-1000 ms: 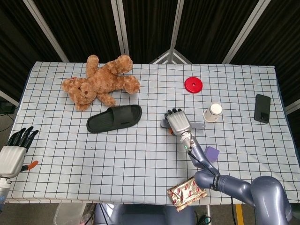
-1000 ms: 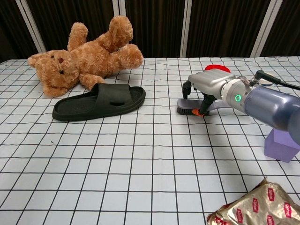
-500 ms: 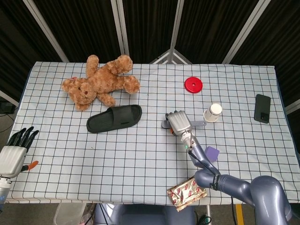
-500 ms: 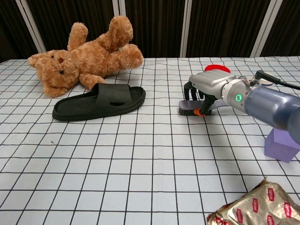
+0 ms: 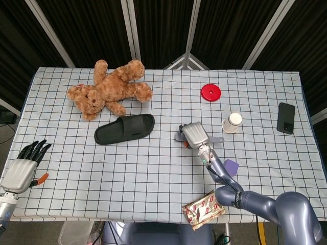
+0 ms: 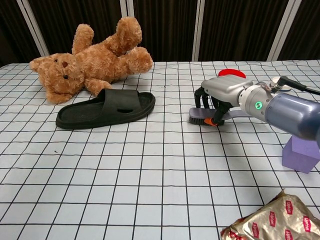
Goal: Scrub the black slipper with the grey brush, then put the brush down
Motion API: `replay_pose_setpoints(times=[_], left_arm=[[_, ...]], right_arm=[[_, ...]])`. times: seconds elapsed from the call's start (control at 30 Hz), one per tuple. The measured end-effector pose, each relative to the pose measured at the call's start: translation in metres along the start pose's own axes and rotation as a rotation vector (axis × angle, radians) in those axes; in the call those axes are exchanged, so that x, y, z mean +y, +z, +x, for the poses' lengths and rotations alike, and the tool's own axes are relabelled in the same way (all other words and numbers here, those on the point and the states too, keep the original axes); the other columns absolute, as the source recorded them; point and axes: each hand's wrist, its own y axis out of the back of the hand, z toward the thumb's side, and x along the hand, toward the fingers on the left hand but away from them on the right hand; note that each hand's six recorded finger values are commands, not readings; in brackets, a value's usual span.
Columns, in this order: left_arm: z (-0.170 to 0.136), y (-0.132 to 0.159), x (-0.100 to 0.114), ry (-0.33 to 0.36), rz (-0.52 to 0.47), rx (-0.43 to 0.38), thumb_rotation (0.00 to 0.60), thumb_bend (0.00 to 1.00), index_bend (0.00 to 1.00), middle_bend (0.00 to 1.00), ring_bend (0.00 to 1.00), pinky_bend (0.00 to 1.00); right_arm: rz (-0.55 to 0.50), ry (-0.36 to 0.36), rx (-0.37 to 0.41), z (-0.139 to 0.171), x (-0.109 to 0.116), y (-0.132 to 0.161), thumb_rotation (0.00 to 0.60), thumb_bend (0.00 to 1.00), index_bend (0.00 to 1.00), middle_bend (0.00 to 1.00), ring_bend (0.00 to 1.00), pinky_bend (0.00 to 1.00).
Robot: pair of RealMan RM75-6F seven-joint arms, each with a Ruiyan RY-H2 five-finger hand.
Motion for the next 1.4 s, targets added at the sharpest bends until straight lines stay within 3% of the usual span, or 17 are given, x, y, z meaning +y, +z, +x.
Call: replay_pose_setpoints(times=[0.23, 0.47, 0.77, 1.0, 1.4], left_arm=[[0.032, 0.034, 0.002, -0.035, -0.031, -0.119, 0.600, 0.39, 0.00, 0.00, 0.01, 0.11], [0.083, 0.091, 0.010, -0.086, -0.048, -0.259, 0.600, 0.45, 0.00, 0.00, 0.01, 0.11], [0.126, 0.148, -0.003, -0.196, -0.011, -0.341, 0.600, 0.50, 0.00, 0.00, 0.01, 0.11], [0.136, 0.148, -0.020, -0.254, 0.024, -0.299, 0.600, 0.50, 0.00, 0.01, 0.01, 0.11], [0.151, 0.131, -0.036, -0.295, 0.040, -0.240, 0.591, 0.54, 0.03, 0.03, 0.03, 0.11]], right_arm=[[-0.036, -0.037, 0.019, 0.006, 0.016, 0.001, 0.600, 0.58, 0.76, 0.62, 0.57, 0.65], [-0.069, -0.063, 0.035, 0.013, 0.036, -0.003, 0.600, 0.58, 0.76, 0.62, 0.57, 0.65], [-0.150, -0.103, 0.061, 0.018, 0.065, 0.004, 0.600, 0.58, 0.76, 0.62, 0.57, 0.65], [-0.211, -0.121, 0.088, 0.011, 0.084, 0.019, 0.600, 0.58, 0.76, 0.62, 0.57, 0.65], [-0.243, -0.097, 0.114, -0.016, 0.087, 0.048, 0.600, 0.58, 0.76, 0.62, 0.57, 0.65]])
